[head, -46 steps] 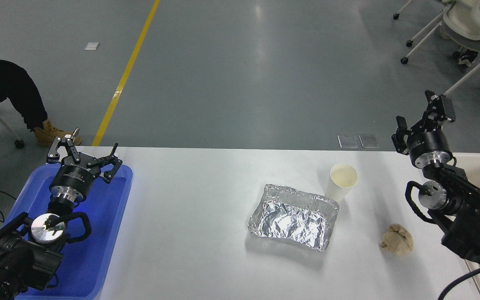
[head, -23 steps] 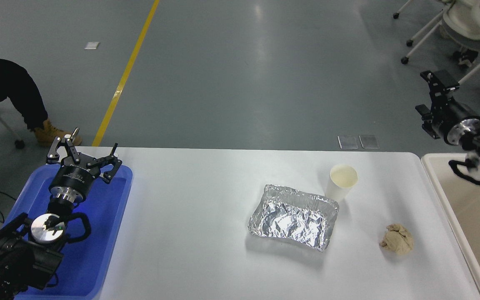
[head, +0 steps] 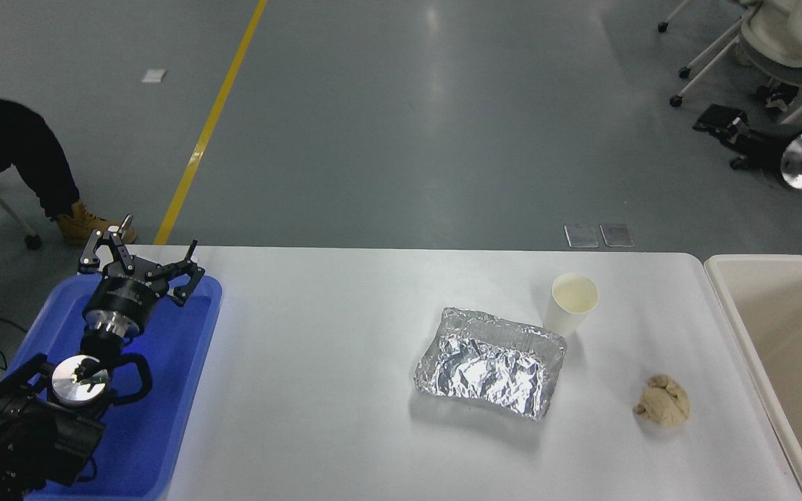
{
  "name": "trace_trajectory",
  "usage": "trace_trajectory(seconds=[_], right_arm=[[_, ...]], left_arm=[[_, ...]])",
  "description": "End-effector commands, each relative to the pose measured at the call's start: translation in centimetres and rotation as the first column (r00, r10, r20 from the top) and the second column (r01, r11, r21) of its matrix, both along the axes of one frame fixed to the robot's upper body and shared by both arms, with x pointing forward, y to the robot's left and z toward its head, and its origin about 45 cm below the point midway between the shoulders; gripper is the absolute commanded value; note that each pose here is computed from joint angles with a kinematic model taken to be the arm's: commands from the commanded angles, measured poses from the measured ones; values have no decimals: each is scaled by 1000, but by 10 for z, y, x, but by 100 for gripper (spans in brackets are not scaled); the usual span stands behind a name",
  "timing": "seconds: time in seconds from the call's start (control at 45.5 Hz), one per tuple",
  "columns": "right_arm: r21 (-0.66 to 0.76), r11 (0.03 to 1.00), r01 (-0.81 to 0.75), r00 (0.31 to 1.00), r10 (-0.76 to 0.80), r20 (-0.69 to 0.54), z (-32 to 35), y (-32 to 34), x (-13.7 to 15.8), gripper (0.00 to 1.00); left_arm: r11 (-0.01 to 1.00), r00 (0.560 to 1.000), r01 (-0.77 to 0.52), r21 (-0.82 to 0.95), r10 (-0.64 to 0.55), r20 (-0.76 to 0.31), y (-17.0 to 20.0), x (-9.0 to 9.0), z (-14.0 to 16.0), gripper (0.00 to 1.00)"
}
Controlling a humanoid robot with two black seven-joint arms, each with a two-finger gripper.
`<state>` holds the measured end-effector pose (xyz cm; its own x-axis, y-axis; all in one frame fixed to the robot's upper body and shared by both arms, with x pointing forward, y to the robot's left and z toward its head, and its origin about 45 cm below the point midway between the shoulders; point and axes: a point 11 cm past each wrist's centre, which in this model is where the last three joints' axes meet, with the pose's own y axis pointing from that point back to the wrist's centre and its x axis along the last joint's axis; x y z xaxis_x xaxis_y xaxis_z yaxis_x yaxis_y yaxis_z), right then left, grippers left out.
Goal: Pick up paper cup place in dustbin
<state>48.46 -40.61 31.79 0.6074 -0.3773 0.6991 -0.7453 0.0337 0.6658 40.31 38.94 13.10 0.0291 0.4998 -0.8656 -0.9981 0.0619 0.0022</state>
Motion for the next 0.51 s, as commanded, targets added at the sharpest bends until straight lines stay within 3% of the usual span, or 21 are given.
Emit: trace_trajectory(seconds=[0.0, 0.308, 0.484], right_arm=[[-89, 984, -157, 970, 137, -201, 15, 43, -23, 100], [3, 961, -278, 882, 256, -396, 9, 93, -46, 100], [39, 951, -307, 849, 292, -440, -1, 107, -56, 100]], left_arm=[[1000, 1000, 0, 0, 0, 0, 0, 0, 0, 100], [1000, 1000, 0, 0, 0, 0, 0, 0, 0, 100], [1000, 1000, 0, 0, 0, 0, 0, 0, 0, 100]])
